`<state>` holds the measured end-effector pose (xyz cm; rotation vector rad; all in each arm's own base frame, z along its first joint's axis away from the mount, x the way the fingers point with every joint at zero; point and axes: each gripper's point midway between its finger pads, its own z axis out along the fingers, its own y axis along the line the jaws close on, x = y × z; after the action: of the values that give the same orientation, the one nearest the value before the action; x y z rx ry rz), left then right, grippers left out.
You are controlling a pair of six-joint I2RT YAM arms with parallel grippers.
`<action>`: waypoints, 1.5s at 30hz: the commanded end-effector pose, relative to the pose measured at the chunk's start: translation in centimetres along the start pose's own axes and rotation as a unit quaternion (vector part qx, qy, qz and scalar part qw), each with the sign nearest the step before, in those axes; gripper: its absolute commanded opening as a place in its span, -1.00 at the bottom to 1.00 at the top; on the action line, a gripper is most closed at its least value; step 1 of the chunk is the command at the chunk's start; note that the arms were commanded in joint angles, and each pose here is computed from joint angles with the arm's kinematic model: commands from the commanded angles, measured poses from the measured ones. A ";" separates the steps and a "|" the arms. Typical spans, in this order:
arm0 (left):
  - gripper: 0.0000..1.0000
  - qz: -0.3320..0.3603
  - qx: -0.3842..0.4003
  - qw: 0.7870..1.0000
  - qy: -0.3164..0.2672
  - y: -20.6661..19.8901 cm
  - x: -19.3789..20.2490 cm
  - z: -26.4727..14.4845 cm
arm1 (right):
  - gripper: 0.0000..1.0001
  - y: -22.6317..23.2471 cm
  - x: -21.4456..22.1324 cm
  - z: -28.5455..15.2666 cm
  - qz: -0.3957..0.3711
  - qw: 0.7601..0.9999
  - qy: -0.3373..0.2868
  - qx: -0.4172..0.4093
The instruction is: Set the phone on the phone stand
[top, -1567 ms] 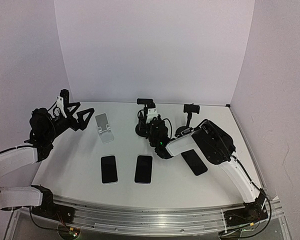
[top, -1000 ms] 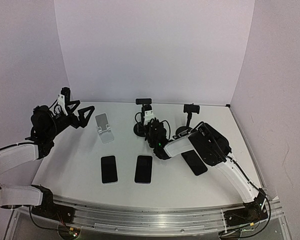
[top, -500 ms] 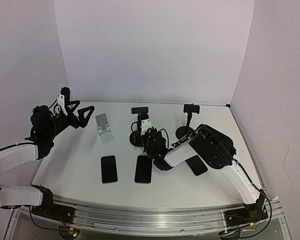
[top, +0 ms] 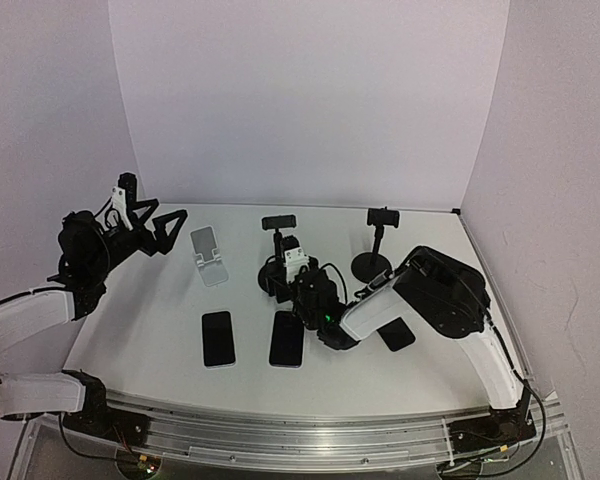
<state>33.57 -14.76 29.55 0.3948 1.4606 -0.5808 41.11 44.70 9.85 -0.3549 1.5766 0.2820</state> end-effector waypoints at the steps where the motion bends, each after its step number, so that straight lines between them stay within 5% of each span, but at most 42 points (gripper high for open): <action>1: 0.99 -0.039 -0.014 0.999 0.000 0.2 -1.0 -0.3 | 0.93 2.7 -6.6 -3.8 0.011 0.998 0.047 -0.028; 8: 0.99 -0.079 -0.013 0.995 0.061 -0.3 -1.1 -0.3 | 0.97 5.4 -0.3 -13.8 -0.127 0.939 0.305 -0.094; 15: 0.99 -0.095 0.035 0.990 0.094 -2.8 -0.8 -2.1 | 0.97 4.4 -3.6 -17.8 -0.218 0.921 0.320 -0.050; 20: 0.99 -0.133 0.038 0.982 0.126 -3.3 0.7 -2.9 | 0.97 5.9 -5.5 -18.6 -0.055 0.928 0.345 -0.133; 23: 0.99 -0.227 -0.083 0.958 0.157 0.1 2.5 -3.4 | 0.97 5.0 -5.2 -18.2 0.056 0.927 0.365 -0.064; 28: 0.99 -0.291 -0.161 0.920 0.208 1.7 6.2 -4.8 | 0.97 5.8 -1.4 -18.3 0.208 0.866 0.455 0.020; 36: 0.99 -0.294 -0.122 0.926 0.203 0.6 6.5 -4.4 | 0.97 5.9 4.9 -18.2 0.170 0.795 0.570 0.119; 45: 0.99 -0.301 -0.085 0.928 0.201 -0.3 6.5 -3.5 | 0.97 5.0 7.5 -16.3 0.117 0.784 0.595 0.133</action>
<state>30.40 -12.88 21.55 -0.1421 2.0808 -0.8280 23.62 42.85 2.44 -0.0477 2.8586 0.0217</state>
